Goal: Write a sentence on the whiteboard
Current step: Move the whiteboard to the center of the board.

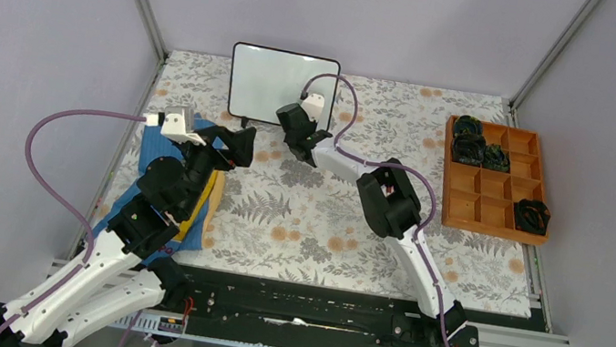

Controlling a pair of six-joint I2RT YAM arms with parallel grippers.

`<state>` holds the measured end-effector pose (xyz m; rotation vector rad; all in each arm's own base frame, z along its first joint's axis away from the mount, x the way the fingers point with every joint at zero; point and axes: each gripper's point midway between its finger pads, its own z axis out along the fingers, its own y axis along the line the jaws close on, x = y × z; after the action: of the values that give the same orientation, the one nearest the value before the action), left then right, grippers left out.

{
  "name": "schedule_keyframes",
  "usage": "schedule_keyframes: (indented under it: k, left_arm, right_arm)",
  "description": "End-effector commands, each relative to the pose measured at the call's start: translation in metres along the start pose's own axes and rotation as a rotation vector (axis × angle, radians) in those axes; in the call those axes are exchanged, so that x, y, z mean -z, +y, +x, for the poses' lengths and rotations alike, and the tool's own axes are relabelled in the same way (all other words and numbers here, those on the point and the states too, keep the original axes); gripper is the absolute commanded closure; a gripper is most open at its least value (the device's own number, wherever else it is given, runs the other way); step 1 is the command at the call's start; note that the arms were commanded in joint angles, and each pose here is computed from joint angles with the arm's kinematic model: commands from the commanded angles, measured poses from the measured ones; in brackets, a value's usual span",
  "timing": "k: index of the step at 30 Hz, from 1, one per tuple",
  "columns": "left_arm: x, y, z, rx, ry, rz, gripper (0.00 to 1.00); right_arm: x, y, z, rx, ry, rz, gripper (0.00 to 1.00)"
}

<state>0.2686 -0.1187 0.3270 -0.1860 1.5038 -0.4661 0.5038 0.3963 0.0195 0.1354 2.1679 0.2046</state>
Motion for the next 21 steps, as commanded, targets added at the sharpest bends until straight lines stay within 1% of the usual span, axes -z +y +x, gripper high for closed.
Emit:
schedule_keyframes:
  k: [1,8,14,21]
  left_arm:
    - [-0.001,-0.003,-0.012,0.03,-0.047,0.002,0.01]
    - [-0.001,-0.004,-0.011,0.031,-0.043,0.004,0.01]
    - [-0.001,-0.003,-0.01,0.031,-0.041,0.001,0.01]
    - [-0.002,-0.005,-0.009,0.033,-0.036,0.008,0.01]
  right_arm:
    - [-0.003,-0.002,-0.003,0.018,0.012,0.004,0.7]
    - [0.004,-0.008,-0.001,0.024,0.023,0.007,0.77]
    - [0.014,-0.021,0.003,0.052,0.037,0.029,0.78]
    - [0.034,-0.052,0.013,0.124,0.05,0.078,0.79]
